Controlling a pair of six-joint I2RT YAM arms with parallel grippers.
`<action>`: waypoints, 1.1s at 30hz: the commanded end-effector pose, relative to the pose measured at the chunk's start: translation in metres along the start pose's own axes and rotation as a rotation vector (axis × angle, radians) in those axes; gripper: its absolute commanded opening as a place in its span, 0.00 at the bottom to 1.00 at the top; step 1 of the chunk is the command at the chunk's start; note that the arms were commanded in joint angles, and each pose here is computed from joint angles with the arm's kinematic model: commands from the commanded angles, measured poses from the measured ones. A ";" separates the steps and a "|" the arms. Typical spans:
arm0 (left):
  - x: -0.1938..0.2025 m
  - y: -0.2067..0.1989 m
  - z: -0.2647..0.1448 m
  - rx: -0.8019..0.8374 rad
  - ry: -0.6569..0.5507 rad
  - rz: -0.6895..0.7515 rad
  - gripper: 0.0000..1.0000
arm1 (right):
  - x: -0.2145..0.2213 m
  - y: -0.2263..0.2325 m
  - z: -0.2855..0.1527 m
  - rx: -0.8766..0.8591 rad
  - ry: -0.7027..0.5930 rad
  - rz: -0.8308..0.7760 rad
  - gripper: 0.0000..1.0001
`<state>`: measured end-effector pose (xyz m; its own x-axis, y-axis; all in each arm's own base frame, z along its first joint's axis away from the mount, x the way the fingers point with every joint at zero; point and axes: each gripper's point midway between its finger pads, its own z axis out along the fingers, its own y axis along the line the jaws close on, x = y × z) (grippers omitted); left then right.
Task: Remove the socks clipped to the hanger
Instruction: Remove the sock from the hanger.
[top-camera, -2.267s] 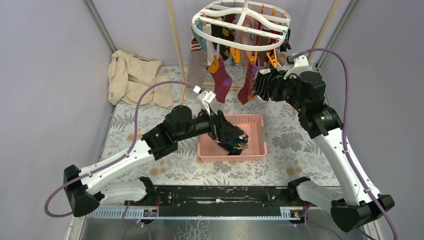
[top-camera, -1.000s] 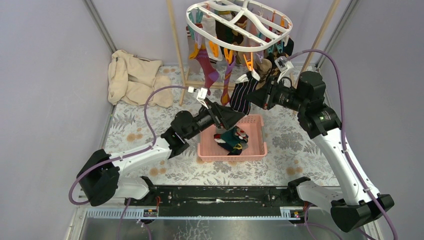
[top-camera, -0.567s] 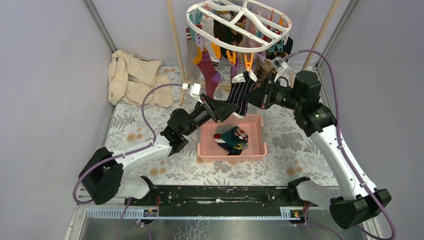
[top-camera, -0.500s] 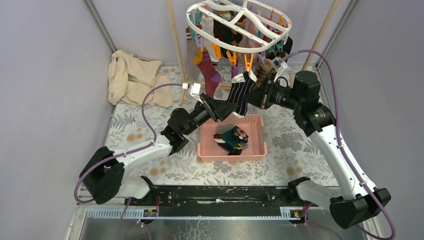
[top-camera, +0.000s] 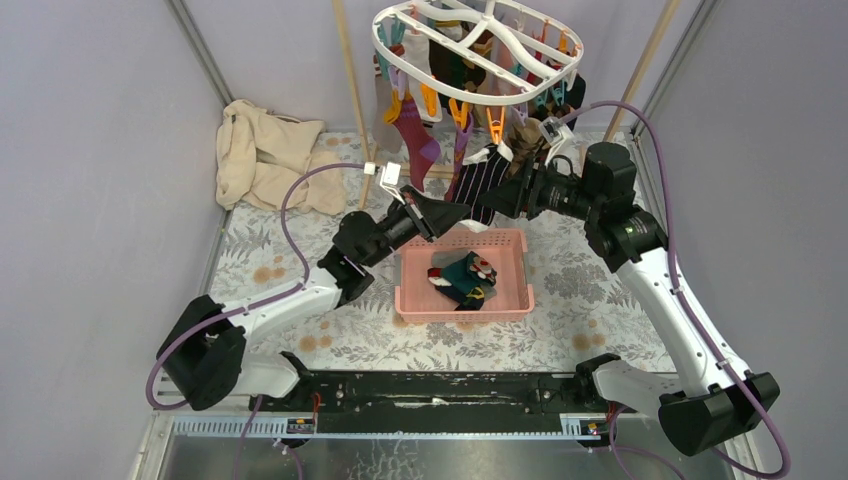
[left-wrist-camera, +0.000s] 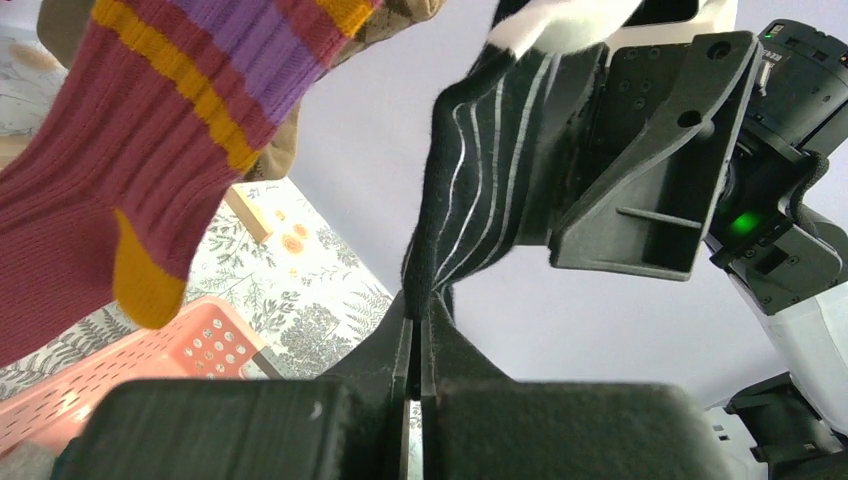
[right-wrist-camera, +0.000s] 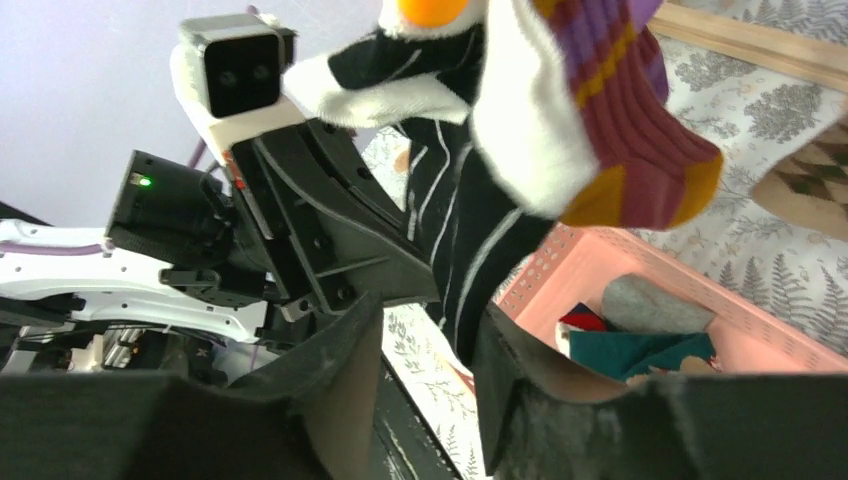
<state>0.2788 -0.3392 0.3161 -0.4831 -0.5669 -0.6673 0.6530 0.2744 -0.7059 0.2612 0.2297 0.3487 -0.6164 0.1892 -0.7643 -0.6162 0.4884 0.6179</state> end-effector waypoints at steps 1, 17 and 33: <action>-0.019 -0.021 0.001 0.029 0.002 0.044 0.00 | -0.008 -0.011 -0.005 0.081 -0.041 -0.050 0.50; -0.019 -0.016 0.013 -0.007 0.096 0.057 0.00 | -0.096 -0.007 -0.048 0.338 -0.343 -0.236 0.62; -0.014 -0.015 0.012 -0.004 0.127 0.053 0.00 | -0.147 -0.011 -0.022 0.313 -0.459 -0.333 0.67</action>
<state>0.2816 -0.3451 0.3248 -0.5462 -0.4488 -0.7073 0.6423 0.3177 -0.6975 0.3419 0.1831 0.4223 -0.2407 0.2761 -0.9305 -0.5020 0.7851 0.3628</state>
